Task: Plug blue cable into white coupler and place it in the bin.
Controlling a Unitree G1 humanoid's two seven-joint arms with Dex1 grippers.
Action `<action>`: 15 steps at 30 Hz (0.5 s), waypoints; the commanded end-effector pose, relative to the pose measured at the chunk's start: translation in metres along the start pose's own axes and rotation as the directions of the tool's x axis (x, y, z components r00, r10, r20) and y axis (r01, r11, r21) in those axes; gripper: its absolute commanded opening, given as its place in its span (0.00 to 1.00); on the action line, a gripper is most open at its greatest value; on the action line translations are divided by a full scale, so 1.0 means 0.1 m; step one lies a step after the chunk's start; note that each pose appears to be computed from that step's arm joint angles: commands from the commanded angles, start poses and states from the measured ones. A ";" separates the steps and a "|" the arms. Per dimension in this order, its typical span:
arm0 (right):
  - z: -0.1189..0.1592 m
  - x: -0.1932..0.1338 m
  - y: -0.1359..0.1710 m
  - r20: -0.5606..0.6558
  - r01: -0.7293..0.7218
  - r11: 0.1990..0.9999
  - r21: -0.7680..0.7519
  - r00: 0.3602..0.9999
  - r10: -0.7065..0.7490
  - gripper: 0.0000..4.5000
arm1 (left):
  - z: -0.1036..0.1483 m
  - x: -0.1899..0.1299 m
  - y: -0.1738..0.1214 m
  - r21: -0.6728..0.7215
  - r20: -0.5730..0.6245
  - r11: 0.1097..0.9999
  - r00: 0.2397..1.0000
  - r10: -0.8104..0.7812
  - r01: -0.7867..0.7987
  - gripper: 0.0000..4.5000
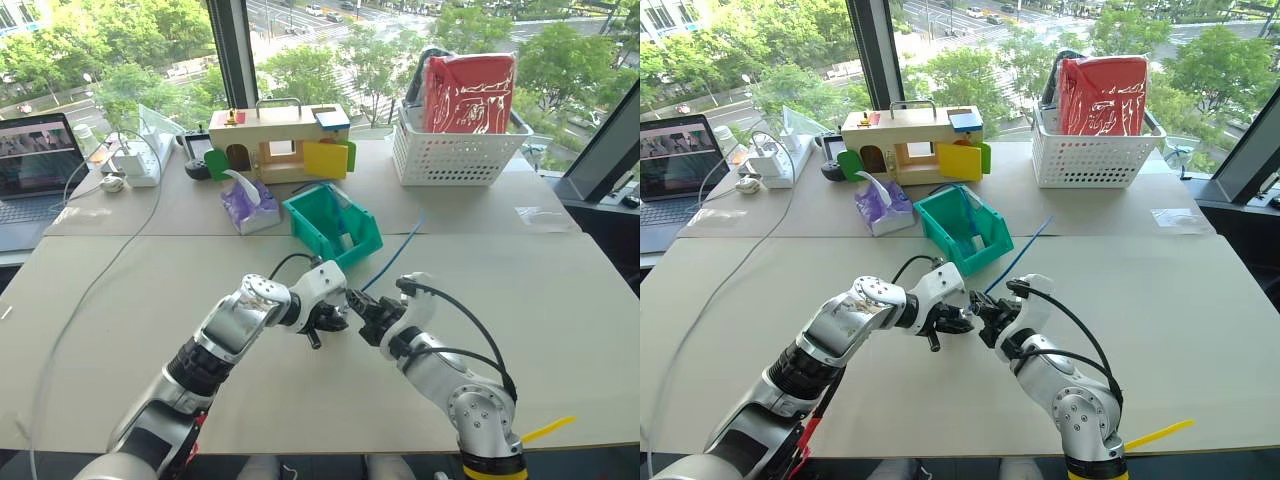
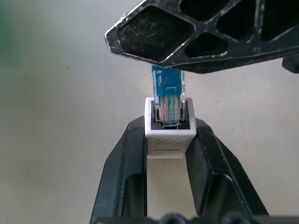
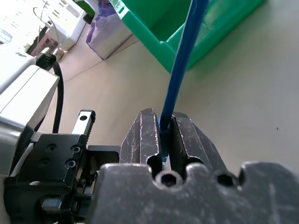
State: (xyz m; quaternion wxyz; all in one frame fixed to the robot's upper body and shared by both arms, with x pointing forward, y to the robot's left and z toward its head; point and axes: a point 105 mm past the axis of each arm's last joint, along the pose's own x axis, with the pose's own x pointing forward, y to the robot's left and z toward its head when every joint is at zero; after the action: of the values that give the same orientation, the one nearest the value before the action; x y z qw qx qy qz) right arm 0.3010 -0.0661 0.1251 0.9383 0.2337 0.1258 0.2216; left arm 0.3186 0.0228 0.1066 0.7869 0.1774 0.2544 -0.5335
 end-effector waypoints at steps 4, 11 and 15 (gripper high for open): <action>-0.18 0.03 0.05 -0.069 0.001 0.998 -0.055 0.998 -0.005 0.00 | 0.36 0.05 -0.10 -0.008 0.095 0.999 0.994 -0.050 0.051 0.15; -0.21 0.02 -0.03 -0.057 0.034 0.999 0.031 0.998 -0.032 0.00 | 0.46 0.04 -0.08 -0.031 0.121 0.999 0.992 -0.035 0.039 0.15; -0.29 0.00 0.00 -0.097 0.018 0.999 0.028 0.995 -0.015 0.00 | 0.50 0.04 -0.09 -0.033 0.130 0.999 0.991 -0.030 0.035 0.15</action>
State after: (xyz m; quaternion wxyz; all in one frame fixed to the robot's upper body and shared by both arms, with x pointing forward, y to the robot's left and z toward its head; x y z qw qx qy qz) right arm 0.3022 -0.0725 0.1253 0.9430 0.2450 0.1111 0.1958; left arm 0.3247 0.0107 0.1085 0.7982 0.1292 0.2801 -0.5174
